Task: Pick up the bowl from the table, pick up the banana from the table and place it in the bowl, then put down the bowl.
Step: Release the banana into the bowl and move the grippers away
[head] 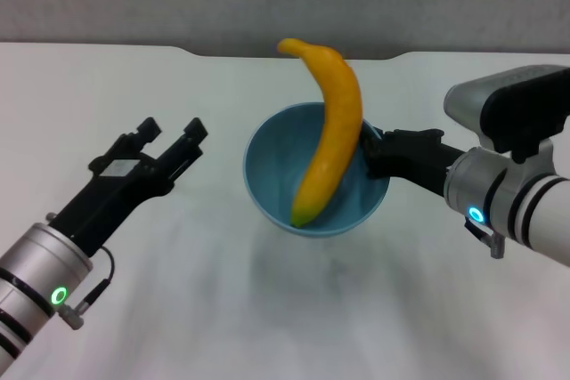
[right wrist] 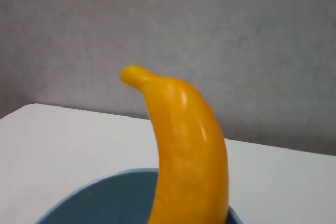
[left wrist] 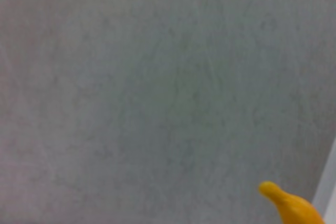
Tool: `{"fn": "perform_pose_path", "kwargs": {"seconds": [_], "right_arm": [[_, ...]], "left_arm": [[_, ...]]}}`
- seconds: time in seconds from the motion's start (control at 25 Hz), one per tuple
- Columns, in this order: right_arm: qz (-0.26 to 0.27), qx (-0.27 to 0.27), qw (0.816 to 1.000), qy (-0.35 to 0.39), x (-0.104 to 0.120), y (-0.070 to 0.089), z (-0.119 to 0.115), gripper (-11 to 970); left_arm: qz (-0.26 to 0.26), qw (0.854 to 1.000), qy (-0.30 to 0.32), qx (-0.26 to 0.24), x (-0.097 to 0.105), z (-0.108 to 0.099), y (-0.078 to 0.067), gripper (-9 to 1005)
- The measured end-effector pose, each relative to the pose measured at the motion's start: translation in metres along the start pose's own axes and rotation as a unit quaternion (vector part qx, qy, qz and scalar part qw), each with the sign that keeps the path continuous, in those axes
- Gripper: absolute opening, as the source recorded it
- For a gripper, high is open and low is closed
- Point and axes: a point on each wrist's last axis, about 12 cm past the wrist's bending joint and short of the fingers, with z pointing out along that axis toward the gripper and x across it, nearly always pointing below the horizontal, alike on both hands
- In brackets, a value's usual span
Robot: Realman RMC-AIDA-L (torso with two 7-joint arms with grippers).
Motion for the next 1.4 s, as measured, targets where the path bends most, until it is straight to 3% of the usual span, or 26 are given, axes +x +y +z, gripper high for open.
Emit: {"fn": "perform_pose_path", "kwargs": {"seconds": [0.4,0.56,0.96,1.4], "right_arm": [[0.066,0.025,0.997,0.030,0.000,-0.025,0.024,44],[0.087,0.019,0.996,0.032,-0.001,-0.023,0.027,44],[0.068,-0.009,0.989,0.131,0.007,-0.014,0.038,44],[0.067,-0.015,0.982,0.179,0.016,-0.013,0.039,44]], "left_arm": [[0.025,0.999,0.040,-0.027,-0.001,0.002,0.007,830],[0.026,0.998,0.042,-0.033,-0.001,0.000,0.009,830],[0.025,0.998,0.040,-0.052,-0.002,-0.006,0.016,830],[0.024,0.996,0.049,-0.063,0.000,-0.007,0.018,829]]}}
